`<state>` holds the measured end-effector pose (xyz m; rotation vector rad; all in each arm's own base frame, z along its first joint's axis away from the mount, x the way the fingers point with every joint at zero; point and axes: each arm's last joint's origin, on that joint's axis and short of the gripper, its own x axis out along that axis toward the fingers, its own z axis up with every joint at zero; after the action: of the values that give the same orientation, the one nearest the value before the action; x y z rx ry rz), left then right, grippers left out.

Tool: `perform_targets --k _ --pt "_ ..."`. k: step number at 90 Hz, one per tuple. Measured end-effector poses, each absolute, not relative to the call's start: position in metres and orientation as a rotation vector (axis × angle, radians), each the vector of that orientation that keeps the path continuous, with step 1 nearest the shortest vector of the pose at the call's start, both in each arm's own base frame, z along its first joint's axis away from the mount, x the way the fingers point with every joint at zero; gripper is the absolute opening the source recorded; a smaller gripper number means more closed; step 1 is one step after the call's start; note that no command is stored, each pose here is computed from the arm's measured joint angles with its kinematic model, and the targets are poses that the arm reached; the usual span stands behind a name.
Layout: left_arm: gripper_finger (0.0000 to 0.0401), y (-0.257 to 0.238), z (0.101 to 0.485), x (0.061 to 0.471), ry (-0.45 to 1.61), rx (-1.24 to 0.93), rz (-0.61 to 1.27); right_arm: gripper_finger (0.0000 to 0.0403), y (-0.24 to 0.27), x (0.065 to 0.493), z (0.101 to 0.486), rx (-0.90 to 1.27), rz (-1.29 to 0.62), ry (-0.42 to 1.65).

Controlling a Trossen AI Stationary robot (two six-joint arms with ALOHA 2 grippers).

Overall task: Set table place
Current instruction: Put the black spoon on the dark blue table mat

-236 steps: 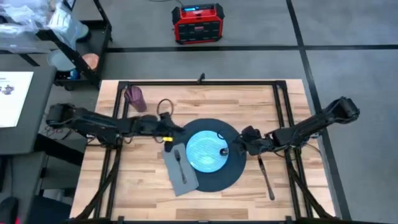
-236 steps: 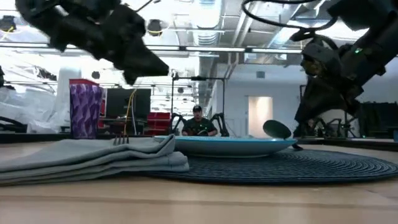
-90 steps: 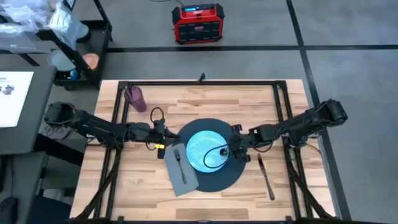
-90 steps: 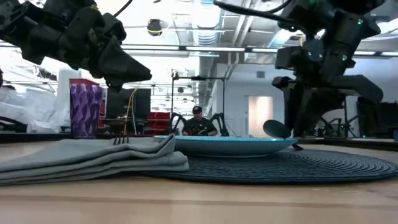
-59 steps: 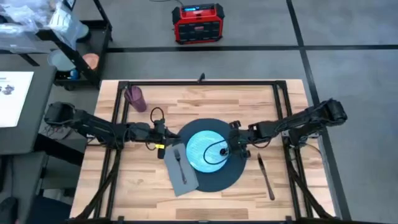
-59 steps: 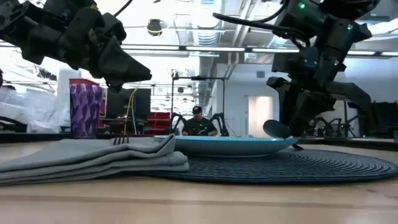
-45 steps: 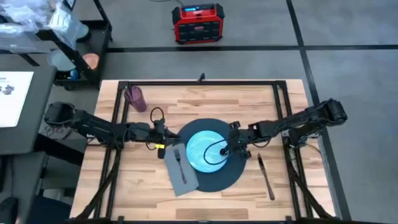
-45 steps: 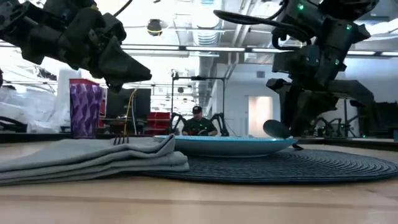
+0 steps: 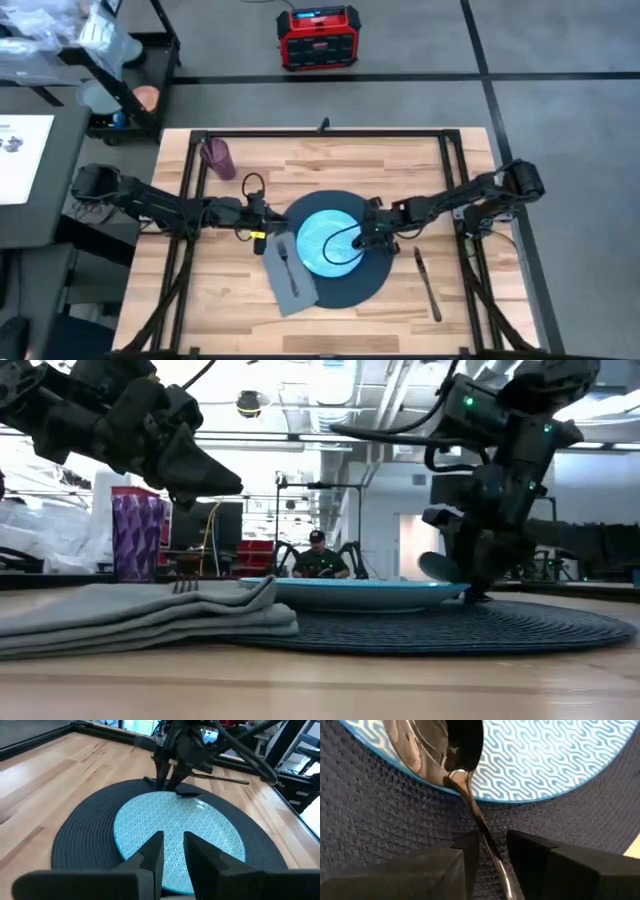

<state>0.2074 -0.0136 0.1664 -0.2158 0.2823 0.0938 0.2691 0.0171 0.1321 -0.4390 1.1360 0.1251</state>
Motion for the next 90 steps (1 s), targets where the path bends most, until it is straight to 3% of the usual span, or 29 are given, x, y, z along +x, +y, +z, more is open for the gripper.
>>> perform_targets --k 22,50,66,90 --pt "0.0056 -0.014 0.166 0.207 0.288 -0.212 0.094 0.0007 0.016 0.274 0.141 -0.355 0.075 1.141" --pt "0.0056 -0.014 0.166 0.207 0.287 -0.213 0.095 0.0001 0.017 0.286 0.164 -0.052 -0.129 1.14" --pt "0.0056 -0.014 0.166 0.207 0.287 -0.22 0.096 0.0001 0.017 0.286 0.177 0.166 -0.414 1.158" --pt "0.0056 -0.014 0.166 0.207 0.287 -0.24 0.099 0.0 0.032 0.28 0.18 0.466 -0.647 1.144"
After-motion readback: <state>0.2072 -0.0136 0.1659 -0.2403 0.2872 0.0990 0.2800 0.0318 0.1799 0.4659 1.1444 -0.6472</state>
